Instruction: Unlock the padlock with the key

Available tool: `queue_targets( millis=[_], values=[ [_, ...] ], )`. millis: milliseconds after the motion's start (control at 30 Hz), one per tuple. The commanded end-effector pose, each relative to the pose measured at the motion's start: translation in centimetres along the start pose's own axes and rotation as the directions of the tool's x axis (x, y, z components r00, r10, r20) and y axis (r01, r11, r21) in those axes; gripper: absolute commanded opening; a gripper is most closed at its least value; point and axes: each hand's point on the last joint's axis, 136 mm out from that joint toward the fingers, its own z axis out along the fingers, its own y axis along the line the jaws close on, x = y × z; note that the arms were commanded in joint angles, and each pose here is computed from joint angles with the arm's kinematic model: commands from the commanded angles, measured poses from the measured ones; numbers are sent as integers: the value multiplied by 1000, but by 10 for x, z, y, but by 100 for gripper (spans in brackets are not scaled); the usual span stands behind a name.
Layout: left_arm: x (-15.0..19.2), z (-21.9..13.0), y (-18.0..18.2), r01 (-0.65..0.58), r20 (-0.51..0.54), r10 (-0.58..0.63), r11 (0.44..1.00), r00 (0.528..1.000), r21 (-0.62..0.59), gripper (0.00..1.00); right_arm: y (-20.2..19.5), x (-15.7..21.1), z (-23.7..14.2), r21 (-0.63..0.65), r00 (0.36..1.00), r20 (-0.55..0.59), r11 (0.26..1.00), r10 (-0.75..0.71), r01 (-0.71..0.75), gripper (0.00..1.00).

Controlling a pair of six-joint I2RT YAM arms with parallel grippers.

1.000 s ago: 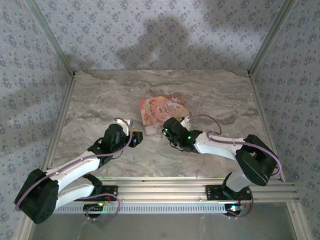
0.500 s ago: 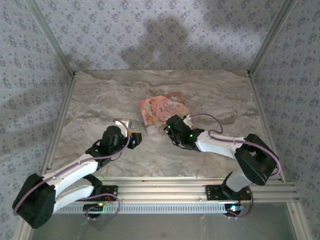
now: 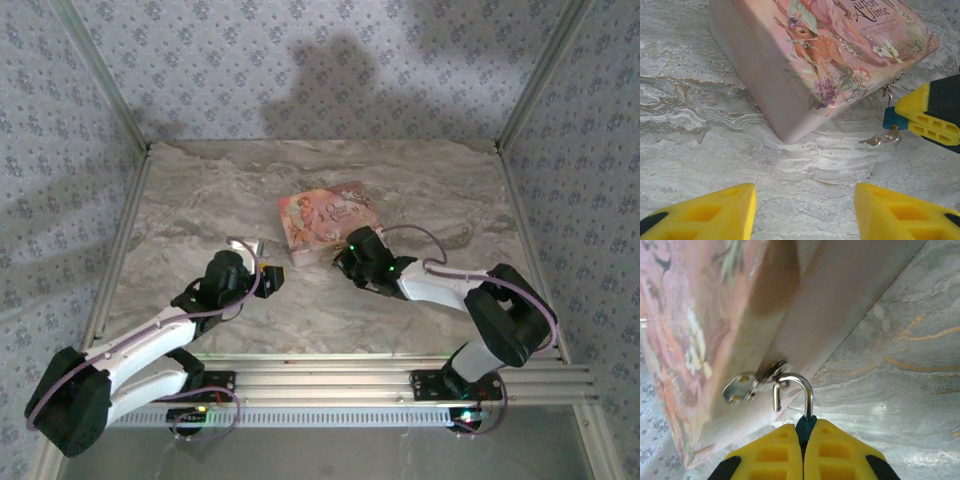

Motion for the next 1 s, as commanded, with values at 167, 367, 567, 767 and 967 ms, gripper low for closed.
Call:
queue_targets(
  millis=[167, 367, 567, 767, 967],
  values=[
    [-12, 3, -8, 0, 14, 0, 1000, 1000, 28, 55, 27, -25, -31, -82, 989, 142, 996, -31, 43, 0],
    [-12, 3, -9, -6, 10, 5, 1000, 1000, 28, 55, 14, -21, -19, -32, 991, 131, 999, -2, 7, 0],
    [-9, 0, -5, -7, 10, 7, 1000, 1000, 19, 55, -7, -15, -9, -31, 990, 124, 998, 66, -62, 0],
    [-9, 0, -5, -7, 14, 7, 1000, 1000, 18, 56, -9, -17, -8, -81, 990, 116, 994, 80, -71, 0],
    [-9, 0, -5, -6, 14, 5, 1000, 1000, 19, 56, 5, -22, -12, -141, 988, 128, 987, 89, -70, 0]
  ],
)
